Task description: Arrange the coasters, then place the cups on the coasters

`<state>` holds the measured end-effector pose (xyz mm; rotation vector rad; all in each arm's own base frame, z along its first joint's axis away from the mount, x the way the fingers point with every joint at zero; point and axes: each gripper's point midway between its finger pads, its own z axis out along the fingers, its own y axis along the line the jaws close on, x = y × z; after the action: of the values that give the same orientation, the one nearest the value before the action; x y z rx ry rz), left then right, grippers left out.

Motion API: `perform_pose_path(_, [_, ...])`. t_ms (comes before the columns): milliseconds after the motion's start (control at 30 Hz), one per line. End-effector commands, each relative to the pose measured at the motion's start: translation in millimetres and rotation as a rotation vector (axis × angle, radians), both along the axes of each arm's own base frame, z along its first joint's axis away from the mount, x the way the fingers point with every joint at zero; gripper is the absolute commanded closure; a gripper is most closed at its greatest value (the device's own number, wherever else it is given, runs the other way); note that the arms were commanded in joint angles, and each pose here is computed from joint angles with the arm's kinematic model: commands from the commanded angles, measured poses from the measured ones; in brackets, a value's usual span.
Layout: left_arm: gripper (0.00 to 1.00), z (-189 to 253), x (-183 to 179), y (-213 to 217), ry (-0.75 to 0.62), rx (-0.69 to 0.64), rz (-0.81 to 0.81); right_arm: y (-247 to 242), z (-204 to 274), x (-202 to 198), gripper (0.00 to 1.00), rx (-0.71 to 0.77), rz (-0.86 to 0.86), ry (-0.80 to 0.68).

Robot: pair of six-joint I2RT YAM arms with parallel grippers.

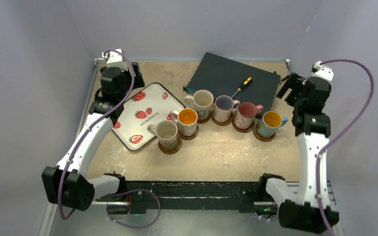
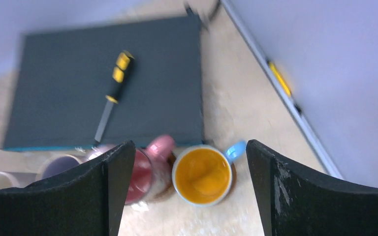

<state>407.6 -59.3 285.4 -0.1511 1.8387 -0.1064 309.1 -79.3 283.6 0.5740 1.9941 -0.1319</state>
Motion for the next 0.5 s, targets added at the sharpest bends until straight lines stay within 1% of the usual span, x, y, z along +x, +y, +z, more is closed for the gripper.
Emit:
perform_pose_path(0, [0.12,48,-14,20,-0.19,-0.025,0.127,19,114,-7,0.13,-0.142,0.141,-0.443])
perform_pose_path(100, [0.08,66,-32,18,-0.307,-0.019,0.115,30,143,-24,0.13,-0.196,0.188,-0.602])
perform_pose_path(200, [0.05,79,-47,24,-0.38,-0.02,0.133,35,150,-34,0.13,-0.223,0.205,-0.677])
perform_pose_path(300, [0.04,82,-52,26,-0.399,-0.017,0.14,36,149,-37,0.12,-0.24,0.21,-0.694])
perform_pose_path(467, [0.03,80,-50,24,-0.39,-0.016,0.134,37,140,-37,0.12,-0.238,0.22,-0.683])
